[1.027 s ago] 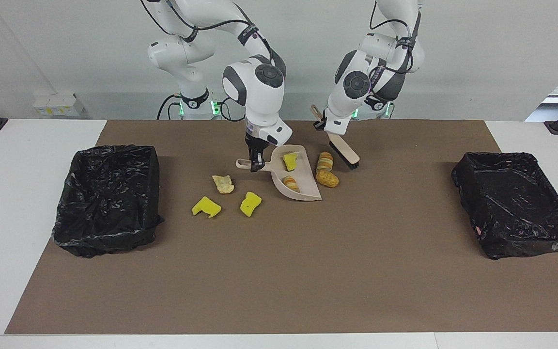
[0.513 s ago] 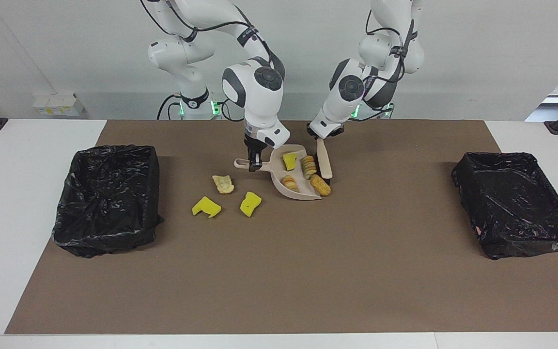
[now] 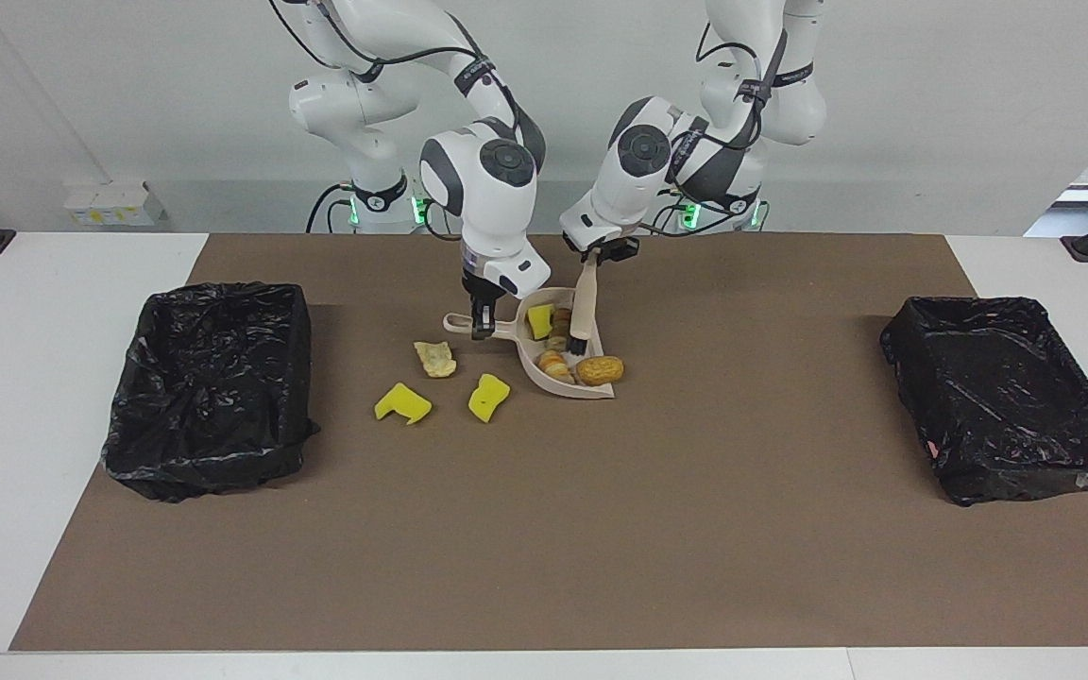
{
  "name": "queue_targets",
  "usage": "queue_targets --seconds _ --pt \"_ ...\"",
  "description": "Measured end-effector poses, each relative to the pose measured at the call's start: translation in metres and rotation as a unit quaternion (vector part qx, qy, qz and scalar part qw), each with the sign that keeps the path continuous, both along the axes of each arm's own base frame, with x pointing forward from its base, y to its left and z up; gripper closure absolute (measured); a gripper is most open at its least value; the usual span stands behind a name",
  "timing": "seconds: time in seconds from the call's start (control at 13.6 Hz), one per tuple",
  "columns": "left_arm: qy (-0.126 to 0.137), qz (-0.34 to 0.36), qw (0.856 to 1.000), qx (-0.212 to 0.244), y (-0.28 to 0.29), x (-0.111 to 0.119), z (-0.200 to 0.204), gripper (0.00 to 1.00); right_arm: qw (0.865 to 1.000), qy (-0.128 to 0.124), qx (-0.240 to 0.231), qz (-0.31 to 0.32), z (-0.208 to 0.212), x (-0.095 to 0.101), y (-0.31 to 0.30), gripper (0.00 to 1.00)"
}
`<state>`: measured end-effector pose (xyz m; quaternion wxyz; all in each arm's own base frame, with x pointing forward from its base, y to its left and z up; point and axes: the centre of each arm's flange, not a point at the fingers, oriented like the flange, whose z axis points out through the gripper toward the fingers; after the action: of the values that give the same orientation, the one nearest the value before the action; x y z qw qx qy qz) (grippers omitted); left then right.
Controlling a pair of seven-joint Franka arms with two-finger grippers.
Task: Sweep and dump trash in bin
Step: 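Carry the loaded dustpan with the right gripper toward the black bin, then tip the dustpan over the bin with the right gripper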
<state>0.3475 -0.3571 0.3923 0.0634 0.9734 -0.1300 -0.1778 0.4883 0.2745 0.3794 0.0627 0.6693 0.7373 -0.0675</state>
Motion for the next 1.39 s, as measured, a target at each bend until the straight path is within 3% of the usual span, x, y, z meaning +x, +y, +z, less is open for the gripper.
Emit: queue_targets --seconds 0.15,0.37,0.66,1.03,1.25,1.39 --pt "0.014 0.009 1.000 0.002 0.012 0.012 0.027 0.74 1.000 0.009 0.014 -0.003 0.000 0.006 -0.011 0.68" --pt "0.003 0.047 0.999 -0.009 0.042 0.037 0.047 0.74 0.998 0.023 0.064 -0.002 0.002 0.024 -0.040 0.68" --pt "-0.002 0.082 0.997 0.011 0.083 0.063 0.041 0.74 0.996 0.009 0.087 0.004 0.037 0.051 -0.070 0.68" --pt "-0.015 0.070 0.994 0.080 0.106 0.061 0.028 0.74 0.992 -0.003 0.097 -0.077 0.111 0.096 -0.205 0.68" --pt "-0.026 0.075 0.992 0.098 0.123 0.066 0.033 0.74 0.989 -0.008 0.098 -0.107 0.130 0.101 -0.297 0.68" --pt "-0.019 0.068 0.992 0.104 0.124 0.050 0.026 0.74 0.986 -0.019 0.097 -0.132 0.140 0.098 -0.358 0.68"
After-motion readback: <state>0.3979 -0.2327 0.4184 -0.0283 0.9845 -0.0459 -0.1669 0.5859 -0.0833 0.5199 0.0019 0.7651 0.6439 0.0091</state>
